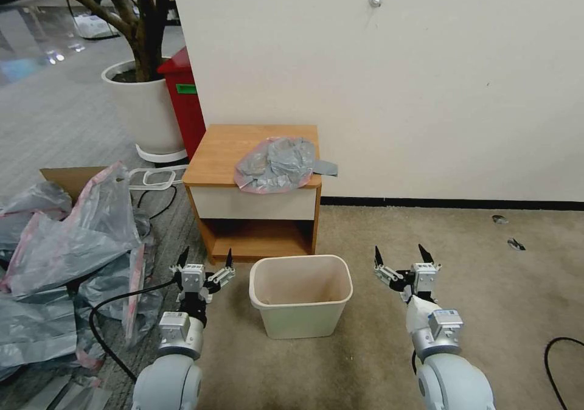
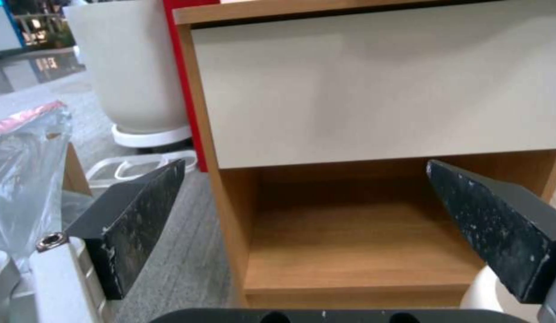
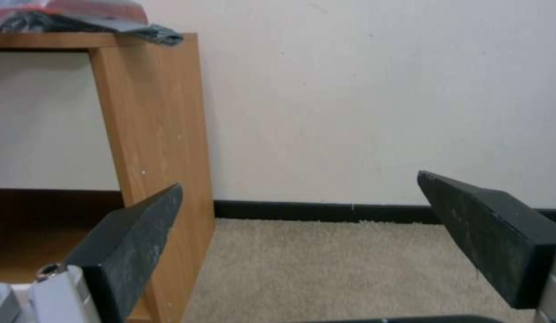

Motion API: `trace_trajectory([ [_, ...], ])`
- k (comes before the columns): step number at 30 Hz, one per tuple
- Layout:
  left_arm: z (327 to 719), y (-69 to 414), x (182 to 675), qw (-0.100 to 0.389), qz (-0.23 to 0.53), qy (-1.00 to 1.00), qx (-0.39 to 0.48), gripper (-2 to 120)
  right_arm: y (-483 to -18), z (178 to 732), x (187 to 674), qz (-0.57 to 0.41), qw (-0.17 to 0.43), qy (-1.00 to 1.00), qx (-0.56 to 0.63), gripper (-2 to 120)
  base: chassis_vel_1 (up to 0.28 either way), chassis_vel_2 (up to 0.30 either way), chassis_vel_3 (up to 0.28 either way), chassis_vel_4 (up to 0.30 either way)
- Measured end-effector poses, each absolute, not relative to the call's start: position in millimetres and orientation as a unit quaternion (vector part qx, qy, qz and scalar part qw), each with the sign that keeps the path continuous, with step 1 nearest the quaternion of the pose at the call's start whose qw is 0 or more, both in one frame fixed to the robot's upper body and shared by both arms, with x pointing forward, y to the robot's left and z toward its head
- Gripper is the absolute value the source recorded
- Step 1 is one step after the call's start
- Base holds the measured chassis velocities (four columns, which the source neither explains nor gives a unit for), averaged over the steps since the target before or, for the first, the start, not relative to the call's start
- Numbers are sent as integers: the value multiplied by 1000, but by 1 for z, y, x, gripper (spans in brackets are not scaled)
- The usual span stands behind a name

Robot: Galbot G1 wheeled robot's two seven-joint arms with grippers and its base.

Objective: Pick up the garbage bag from the table and place it over the trash can.

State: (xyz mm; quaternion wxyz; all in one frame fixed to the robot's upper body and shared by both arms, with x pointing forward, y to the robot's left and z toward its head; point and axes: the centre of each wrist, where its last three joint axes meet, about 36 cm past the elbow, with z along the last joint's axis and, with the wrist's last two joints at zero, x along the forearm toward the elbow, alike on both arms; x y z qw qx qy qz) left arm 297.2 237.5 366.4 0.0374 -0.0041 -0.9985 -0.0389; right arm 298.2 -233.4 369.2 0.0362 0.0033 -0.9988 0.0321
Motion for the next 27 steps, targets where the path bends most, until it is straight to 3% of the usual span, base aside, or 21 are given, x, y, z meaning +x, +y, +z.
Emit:
trace_trajectory([
  [9, 408, 319, 295, 32, -63, -997, 10, 100, -268, 436, 304, -25, 27, -999, -12, 100, 0, 0, 0, 0],
  [13, 436, 347, 297, 25, -71, -997, 6, 100, -260, 434, 305, -58, 48, -997, 11, 100, 0, 0, 0, 0],
  [21, 439, 340, 288, 41, -37, -998, -38, 100, -245, 421, 315, -134, 66, -988, 45, 100, 0, 0, 0, 0],
  [27, 441, 338, 283, 35, -39, -998, -41, 100, -226, 407, 356, -248, 57, -964, 77, 100, 0, 0, 0, 0],
])
